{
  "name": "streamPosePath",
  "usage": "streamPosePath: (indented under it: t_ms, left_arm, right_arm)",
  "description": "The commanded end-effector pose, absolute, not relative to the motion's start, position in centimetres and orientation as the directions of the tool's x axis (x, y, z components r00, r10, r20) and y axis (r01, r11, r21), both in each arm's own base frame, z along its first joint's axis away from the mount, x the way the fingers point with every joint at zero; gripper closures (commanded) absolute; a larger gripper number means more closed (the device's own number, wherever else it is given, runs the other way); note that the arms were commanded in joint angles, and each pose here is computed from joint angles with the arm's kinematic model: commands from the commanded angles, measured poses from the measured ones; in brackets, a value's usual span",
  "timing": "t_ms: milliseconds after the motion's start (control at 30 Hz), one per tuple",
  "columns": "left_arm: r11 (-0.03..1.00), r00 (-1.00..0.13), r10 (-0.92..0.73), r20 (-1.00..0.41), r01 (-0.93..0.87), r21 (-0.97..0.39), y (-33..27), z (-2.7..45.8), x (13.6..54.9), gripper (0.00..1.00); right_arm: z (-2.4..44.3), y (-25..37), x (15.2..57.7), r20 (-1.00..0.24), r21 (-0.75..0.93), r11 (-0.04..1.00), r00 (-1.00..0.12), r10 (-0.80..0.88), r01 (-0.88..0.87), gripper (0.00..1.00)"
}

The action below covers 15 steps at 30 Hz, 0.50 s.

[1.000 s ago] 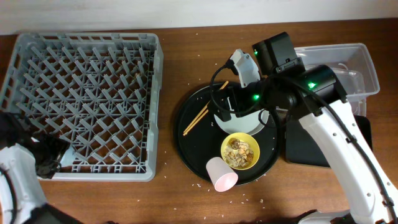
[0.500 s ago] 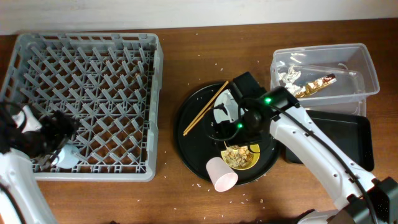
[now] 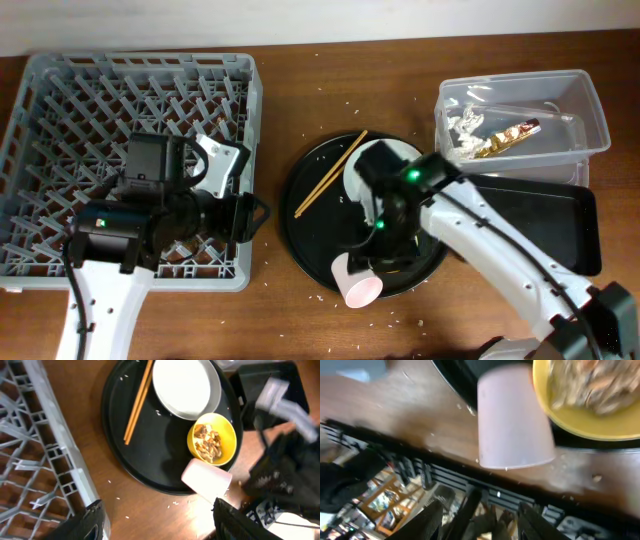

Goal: Sort waste into correct bins and load items into the dishwasher rack
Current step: 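Grasp the pink cup on the tray with the right gripper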

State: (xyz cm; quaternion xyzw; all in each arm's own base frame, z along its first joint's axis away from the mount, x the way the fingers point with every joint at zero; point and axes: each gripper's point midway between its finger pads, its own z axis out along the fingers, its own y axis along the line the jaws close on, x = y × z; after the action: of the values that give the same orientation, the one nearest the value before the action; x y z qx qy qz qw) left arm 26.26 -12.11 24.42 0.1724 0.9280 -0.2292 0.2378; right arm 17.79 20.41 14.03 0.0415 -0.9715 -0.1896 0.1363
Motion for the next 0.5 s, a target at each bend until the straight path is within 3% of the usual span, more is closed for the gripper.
streamPosePath:
  t_ms: [0, 167, 467]
  left_arm:
    - [0.852, -0.831, 0.188, -0.524, 0.404, -0.334, -11.3, 24.7, 26.6, 0.31]
    - [0.865, -0.836, 0.159, -0.525, 0.374, -0.334, -10.3, 24.7, 27.0, 0.31]
    - [0.865, -0.833, 0.159, -0.530, 0.377, -0.332, -10.4, 24.7, 27.2, 0.31]
  right_arm:
    - [11.6, 20.0, 15.5, 0.330, 0.278, 0.959, -0.943, -0.036, 0.061, 0.48]
    - [8.8, 19.9, 14.8, 0.348, 0.260, 0.960, -0.937, 0.011, 0.108, 0.35]
    - [8.6, 23.7, 19.4, 0.170, 0.434, 0.897, -0.985, 0.005, 0.079, 0.46]
